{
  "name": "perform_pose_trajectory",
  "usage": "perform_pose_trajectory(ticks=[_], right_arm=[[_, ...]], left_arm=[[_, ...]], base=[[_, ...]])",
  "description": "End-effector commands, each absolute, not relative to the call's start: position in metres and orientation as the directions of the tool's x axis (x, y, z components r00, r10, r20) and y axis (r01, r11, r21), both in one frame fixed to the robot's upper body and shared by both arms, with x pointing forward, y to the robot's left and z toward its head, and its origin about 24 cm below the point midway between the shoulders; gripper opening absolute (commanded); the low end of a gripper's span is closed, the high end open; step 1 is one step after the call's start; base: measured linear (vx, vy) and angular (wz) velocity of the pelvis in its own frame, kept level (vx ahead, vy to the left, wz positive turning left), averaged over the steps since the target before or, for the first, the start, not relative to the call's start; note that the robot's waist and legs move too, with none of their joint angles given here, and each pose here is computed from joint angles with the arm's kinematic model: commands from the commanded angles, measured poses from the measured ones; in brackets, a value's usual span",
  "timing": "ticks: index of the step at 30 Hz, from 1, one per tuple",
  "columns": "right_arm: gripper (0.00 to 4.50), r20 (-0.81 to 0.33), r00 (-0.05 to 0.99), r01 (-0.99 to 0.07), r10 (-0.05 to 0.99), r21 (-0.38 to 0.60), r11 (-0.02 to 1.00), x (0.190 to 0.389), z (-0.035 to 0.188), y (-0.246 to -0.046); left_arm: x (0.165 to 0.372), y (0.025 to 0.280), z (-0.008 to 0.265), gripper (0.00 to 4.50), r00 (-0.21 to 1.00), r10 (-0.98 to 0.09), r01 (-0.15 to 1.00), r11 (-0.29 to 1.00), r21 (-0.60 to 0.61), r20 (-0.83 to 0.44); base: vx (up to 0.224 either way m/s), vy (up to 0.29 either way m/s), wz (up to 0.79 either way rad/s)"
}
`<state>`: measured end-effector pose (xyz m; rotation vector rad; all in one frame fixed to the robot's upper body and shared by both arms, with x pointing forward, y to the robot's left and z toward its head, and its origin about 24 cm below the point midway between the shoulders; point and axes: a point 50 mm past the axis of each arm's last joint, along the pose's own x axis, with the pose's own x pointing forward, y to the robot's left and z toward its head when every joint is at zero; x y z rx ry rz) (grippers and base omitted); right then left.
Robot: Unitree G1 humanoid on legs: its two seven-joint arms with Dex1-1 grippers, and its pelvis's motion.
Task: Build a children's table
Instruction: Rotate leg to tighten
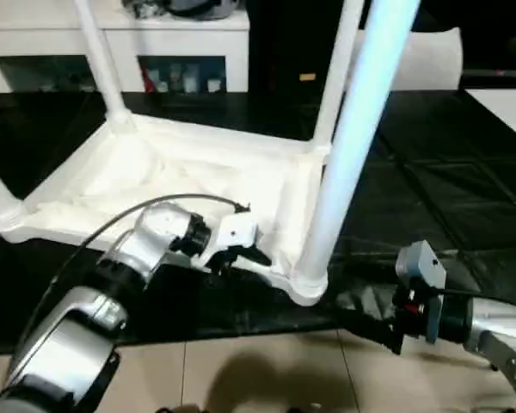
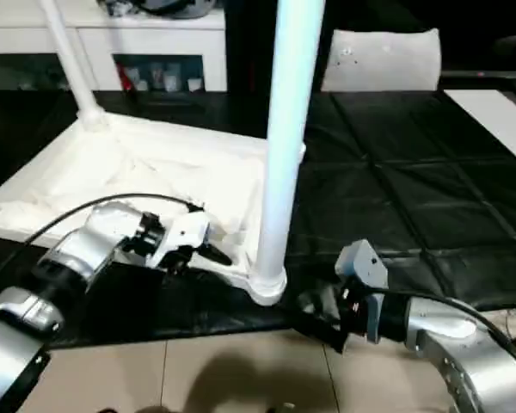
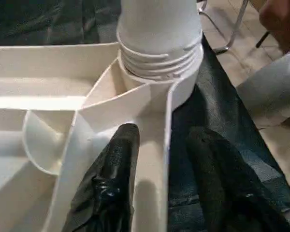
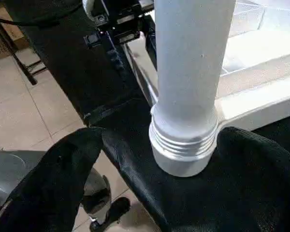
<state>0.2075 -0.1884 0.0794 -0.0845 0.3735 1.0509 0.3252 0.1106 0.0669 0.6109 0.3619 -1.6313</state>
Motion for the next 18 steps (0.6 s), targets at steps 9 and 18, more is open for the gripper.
perform_pose_trajectory(ticks=[9, 18], right_arm=[[4.5, -0.355, 0.433, -0.862, 0.828, 0.106, 0.496, 0.219, 0.069, -0.197], [4.5, -0.351, 0.425, -0.869, 0.834, 0.1, 0.484, 0.222, 0.067, -0.196]], left_arm=[[0.333, 0.11, 0.071, 0.8, -0.04, -0.788, 0.975, -0.166, 0.15, -0.614], [0.333, 0.115, 0.067, 0.07, -0.063, -0.752, 0.97, -0.201, 0.137, -0.656]], base=[[0.0, 0.0, 0.0], [0.0, 0.0, 0.0]])
